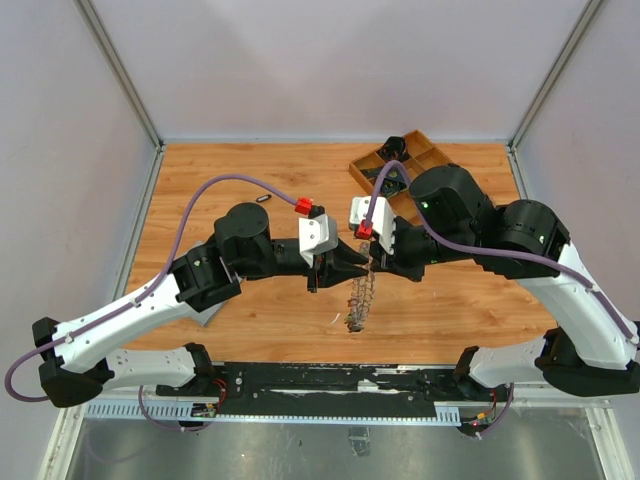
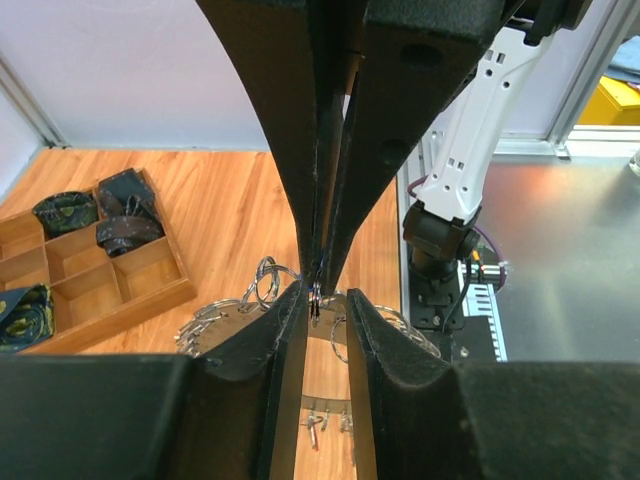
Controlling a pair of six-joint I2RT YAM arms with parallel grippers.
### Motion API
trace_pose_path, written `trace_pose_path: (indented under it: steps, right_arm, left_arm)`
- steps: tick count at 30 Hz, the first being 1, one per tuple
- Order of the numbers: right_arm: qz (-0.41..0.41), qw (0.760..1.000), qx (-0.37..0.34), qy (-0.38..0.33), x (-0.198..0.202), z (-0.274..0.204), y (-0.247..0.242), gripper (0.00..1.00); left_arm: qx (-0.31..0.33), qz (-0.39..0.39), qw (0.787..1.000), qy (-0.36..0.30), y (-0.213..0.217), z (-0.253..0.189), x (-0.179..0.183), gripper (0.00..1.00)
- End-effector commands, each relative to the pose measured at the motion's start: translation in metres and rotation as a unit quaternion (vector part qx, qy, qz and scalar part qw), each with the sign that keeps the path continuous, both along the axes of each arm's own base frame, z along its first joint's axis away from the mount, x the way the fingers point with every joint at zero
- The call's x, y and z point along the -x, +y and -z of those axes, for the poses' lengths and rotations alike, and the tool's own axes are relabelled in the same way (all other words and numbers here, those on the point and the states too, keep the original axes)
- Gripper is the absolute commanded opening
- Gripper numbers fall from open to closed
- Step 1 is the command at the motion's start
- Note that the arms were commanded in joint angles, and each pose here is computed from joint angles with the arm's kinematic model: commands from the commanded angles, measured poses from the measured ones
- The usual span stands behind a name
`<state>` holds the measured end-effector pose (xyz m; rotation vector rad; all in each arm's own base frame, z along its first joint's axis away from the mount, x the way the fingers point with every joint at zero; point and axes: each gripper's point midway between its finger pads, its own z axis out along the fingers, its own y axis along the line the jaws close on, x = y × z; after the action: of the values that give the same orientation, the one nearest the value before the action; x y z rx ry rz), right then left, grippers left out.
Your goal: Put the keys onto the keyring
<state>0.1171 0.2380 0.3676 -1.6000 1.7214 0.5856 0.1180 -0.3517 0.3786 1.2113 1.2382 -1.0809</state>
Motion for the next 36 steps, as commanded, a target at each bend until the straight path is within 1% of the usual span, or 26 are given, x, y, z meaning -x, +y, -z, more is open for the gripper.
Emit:
trace_pose_path:
  steps: [1,11,13,14,18,19,20,21,22,23,27,29,31,34,36]
  right_arm:
    - [-0.006,0.999,-0.041,-0.015,0.003,-0.016,0.007,0.0]
    - [-0.019,0.998,-0.051,-0.007,0.008,-0.017,0.01,0.0]
    - [-0.021,0.998,-0.054,-0.007,0.009,-0.017,0.011,0.0]
    - [-0.022,0.998,-0.056,-0.007,0.009,-0.018,0.012,0.0]
    - [-0.019,0.997,-0.072,-0.015,0.008,-0.022,0.012,0.01]
    - [-0.015,0.997,-0.075,-0.018,0.007,-0.021,0.012,0.02]
    - [-0.008,0.996,-0.08,-0.023,0.006,-0.021,0.01,0.07]
    - [-0.002,0.996,-0.089,-0.03,0.005,-0.024,0.008,0.14]
    - [0.003,0.994,-0.099,-0.037,0.004,-0.027,0.007,0.19]
    - [0.008,0.993,-0.11,-0.045,0.003,-0.03,0.005,0.22]
    - [0.018,0.983,-0.165,-0.078,0.002,-0.04,0.0,0.24]
    - [0.023,0.974,-0.207,-0.091,0.003,-0.051,0.0,0.25]
    - [0.036,0.967,-0.234,-0.098,0.003,-0.054,-0.003,0.25]
    - [0.072,0.959,-0.257,-0.095,-0.003,-0.052,-0.008,0.23]
    - [0.093,0.953,-0.277,-0.075,-0.004,-0.048,-0.007,0.25]
  left_arm:
    - [0.014,0.006,1.0,-0.009,-0.001,-0.01,0.004,0.26]
    - [0.01,0.003,1.0,-0.009,-0.003,-0.008,0.001,0.13]
    - [0.009,0.003,1.0,-0.008,-0.003,-0.007,0.001,0.02]
    - [0.008,0.003,1.0,-0.008,-0.003,-0.007,0.001,0.01]
    - [0.008,-0.003,1.0,-0.008,-0.002,-0.008,0.0,0.01]
    - [0.01,-0.005,1.0,-0.008,-0.002,-0.009,-0.001,0.01]
    - [0.014,-0.008,1.0,-0.01,0.0,-0.011,-0.001,0.01]
    - [0.016,-0.011,1.0,-0.01,0.001,-0.011,-0.002,0.01]
    - [0.021,-0.013,1.0,-0.011,0.003,-0.014,-0.001,0.0]
    - [0.025,-0.014,1.0,-0.012,0.004,-0.015,-0.001,0.01]
    - [0.037,-0.018,0.999,-0.013,0.009,-0.018,0.001,0.0]
    - [0.039,-0.02,0.999,-0.011,0.01,-0.02,0.001,0.01]
    - [0.044,-0.019,0.999,-0.009,0.012,-0.021,0.003,0.01]
    - [0.057,-0.019,0.998,-0.009,0.015,-0.027,0.005,0.01]
    - [0.068,-0.021,0.997,-0.009,0.017,-0.03,0.006,0.01]
